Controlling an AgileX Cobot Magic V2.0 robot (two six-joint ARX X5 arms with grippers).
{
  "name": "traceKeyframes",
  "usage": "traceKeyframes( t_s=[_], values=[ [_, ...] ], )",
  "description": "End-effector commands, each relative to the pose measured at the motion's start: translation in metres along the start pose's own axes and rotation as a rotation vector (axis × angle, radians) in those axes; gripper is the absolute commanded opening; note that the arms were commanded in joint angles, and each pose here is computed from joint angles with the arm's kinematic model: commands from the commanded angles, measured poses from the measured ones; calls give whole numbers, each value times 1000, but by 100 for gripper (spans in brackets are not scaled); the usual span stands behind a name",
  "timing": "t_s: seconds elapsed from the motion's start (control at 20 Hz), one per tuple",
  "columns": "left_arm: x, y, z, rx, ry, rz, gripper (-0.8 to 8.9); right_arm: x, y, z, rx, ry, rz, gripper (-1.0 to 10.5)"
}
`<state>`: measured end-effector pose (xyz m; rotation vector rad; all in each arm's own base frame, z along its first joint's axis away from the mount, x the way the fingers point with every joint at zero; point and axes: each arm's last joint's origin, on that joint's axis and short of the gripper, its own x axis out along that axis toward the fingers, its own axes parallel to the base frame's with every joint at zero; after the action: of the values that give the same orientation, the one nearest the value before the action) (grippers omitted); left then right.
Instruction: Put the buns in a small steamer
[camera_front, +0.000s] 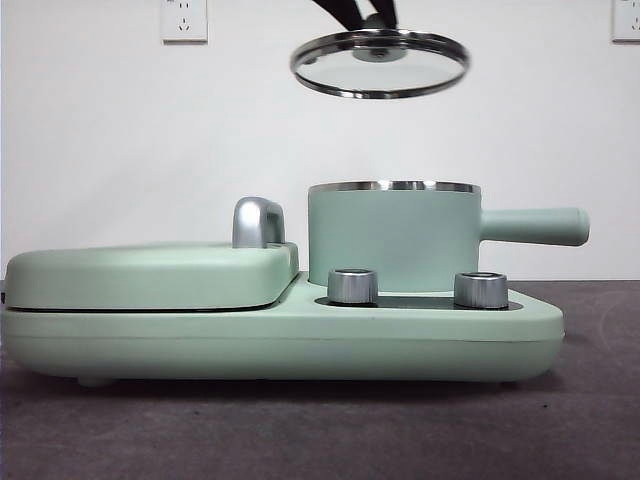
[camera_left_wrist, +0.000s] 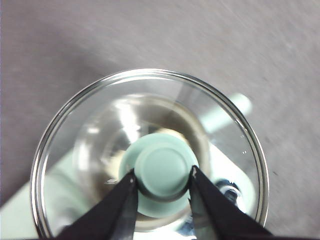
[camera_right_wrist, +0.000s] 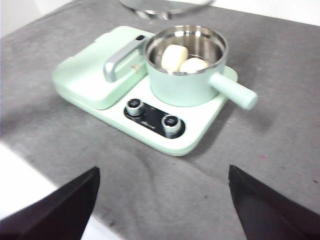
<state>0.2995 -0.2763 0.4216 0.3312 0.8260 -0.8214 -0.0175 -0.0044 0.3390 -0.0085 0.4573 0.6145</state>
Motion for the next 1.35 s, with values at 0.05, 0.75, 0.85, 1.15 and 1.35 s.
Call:
traceKeyframes(
  t_s=[0.05,0.75,0.85,1.15,1.35],
  values=[
    [3,-6,4,37,-26,-14,7,-2,1,2,6,-19,41,410],
    [77,4,-6,47,75,-84,7,-3,3,14,-2,-138,59,410],
    [83,6,-4,47,62,-80,7,-3,3,14,-2,-138,58,410],
    [83,17,-4,23,53,-64,7,-3,2,14,-2,-138,56,410],
    [83,26,-6,2,64,-52,7,-3,2,14,-2,-138,56,410]
  ],
)
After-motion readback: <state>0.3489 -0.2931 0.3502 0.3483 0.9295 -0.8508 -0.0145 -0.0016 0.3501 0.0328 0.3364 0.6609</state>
